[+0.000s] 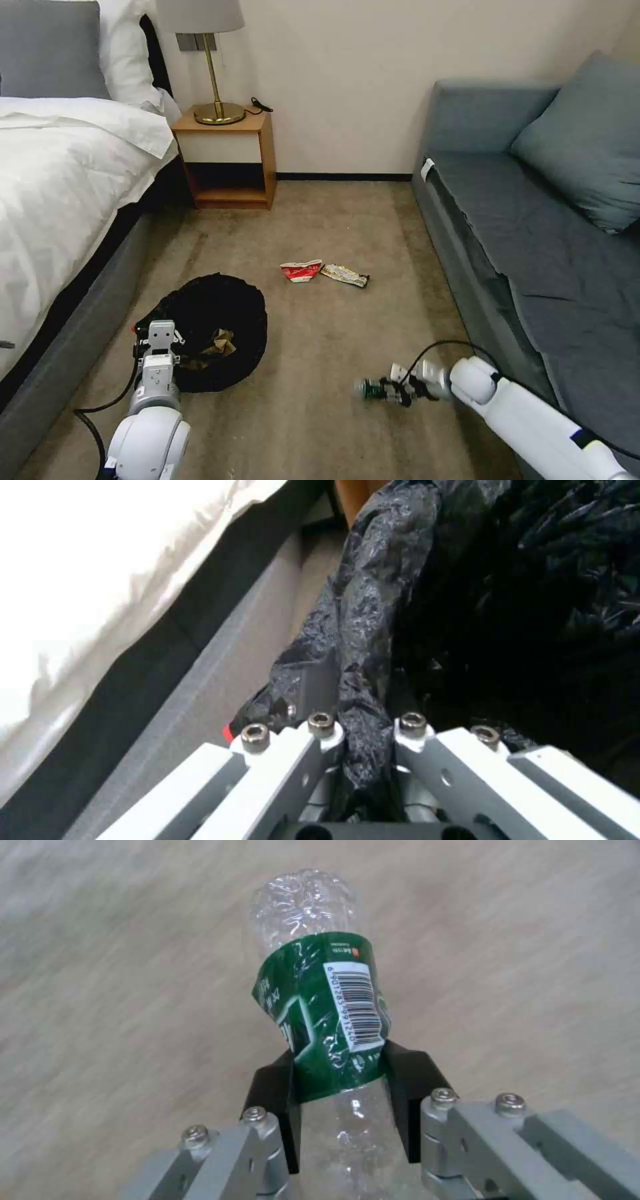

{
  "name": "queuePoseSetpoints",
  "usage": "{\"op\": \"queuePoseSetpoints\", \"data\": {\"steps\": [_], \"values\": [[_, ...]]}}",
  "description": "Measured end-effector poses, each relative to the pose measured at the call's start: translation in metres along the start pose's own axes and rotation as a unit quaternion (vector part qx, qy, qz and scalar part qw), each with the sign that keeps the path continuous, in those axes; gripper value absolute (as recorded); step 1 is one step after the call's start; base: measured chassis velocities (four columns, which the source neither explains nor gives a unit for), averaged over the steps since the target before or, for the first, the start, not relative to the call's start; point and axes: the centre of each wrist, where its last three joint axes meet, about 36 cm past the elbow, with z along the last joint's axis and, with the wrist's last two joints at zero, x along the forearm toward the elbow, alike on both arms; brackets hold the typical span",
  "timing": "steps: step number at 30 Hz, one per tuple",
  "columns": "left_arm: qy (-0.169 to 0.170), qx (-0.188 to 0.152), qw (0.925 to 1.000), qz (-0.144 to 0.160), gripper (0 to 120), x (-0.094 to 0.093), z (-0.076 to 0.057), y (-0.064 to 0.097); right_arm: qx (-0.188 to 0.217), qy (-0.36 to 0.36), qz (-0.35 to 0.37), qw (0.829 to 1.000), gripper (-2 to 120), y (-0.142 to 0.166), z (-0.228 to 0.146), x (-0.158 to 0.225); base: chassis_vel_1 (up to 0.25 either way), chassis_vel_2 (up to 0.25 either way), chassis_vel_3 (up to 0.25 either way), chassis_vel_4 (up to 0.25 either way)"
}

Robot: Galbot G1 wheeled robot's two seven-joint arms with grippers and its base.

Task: Pick up the trash bin, then pick up the garbage on the floor and place it into the trash bin.

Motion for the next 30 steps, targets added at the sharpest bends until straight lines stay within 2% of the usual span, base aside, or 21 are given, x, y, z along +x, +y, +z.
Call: {"op": "queuePoseSetpoints", "data": {"steps": [6,11,13,14,15,16,17,18,20,21,23,24,27,28,30], "values": [[-0.001,0.0,1.0,0.0,0,0.001,0.0,-0.001,0.018,-0.039,0.05,0.998,28,-0.053,-0.04,0.009,0.0,0.0,0.0,0.0],[-0.003,0.0,1.0,0.001,0,0.001,-0.001,-0.002,0.023,-0.081,0.08,0.993,28,-0.072,-0.071,0.007,0.0,0.0,0.0,0.0],[-0.004,-0.001,1.0,0.0,0,0.001,-0.002,-0.002,0.017,-0.127,0.1,0.987,28,-0.079,-0.101,0.0,0.0,0.0,0.0,0.0],[-0.004,-0.001,1.0,0.0,0,0.001,-0.002,-0.002,0.017,-0.127,0.1,0.987,28,-0.079,-0.101,0.0,0.0,0.0,0.0,0.0],[-0.004,-0.002,1.0,0.0,0,0.001,-0.002,-0.002,0.011,-0.156,0.107,0.982,28,-0.079,-0.121,-0.005,0.0,0.0,0.0,0.0],[-0.005,-0.002,1.0,0.0,0,0.0,-0.002,-0.003,0.003,-0.19,0.111,0.975,28,-0.077,-0.145,-0.012,0.0,0.0,0.0,0.0],[-0.005,-0.002,1.0,0.0,0,0.0,-0.002,-0.003,0.003,-0.19,0.111,0.975,28,-0.077,-0.145,-0.012,0.0,0.0,0.0,0.0],[-0.006,-0.002,1.0,0.0,0,0.0,-0.003,-0.003,-0.008,-0.218,0.112,0.969,28,-0.074,-0.166,-0.017,0.0,0.0,0.0,0.0],[-0.006,-0.002,1.0,0.0,0,0.0,-0.003,-0.003,-0.043,-0.274,0.103,0.955,28,-0.061,-0.205,-0.028,0.0,0.0,0.0,0.0],[-0.006,-0.002,1.0,0.0,0,0.0,-0.003,-0.003,-0.043,-0.274,0.103,0.955,28,-0.061,-0.205,-0.028,0.0,0.0,0.0,0.0],[-0.007,-0.002,1.0,0.0,0,0.0,-0.003,-0.003,-0.078,-0.319,0.091,0.94,28,-0.045,-0.237,-0.035,0.0,0.0,0.0,0.0],[-0.007,-0.002,1.0,0.0,0,0.0,-0.003,-0.003,-0.078,-0.319,0.091,0.94,28,-0.045,-0.237,-0.035,0.0,0.0,0.0,0.0],[-0.007,-0.002,1.0,-0.001,0,0.0,-0.003,-0.003,-0.12,-0.361,0.058,0.923,28,-0.019,-0.275,-0.043,0.0,0.0,0.0,0.0],[-0.007,-0.002,1.0,-0.001,0,0.0,-0.003,-0.003,-0.12,-0.361,0.058,0.923,28,-0.019,-0.275,-0.043,0.0,0.0,0.0,0.0],[-0.007,-0.002,1.0,-0.001,0,0.0,-0.004,-0.003,-0.145,-0.376,0.035,0.915,28,-0.004,-0.292,-0.044,0.0,0.0,0.0,0.0]]}}
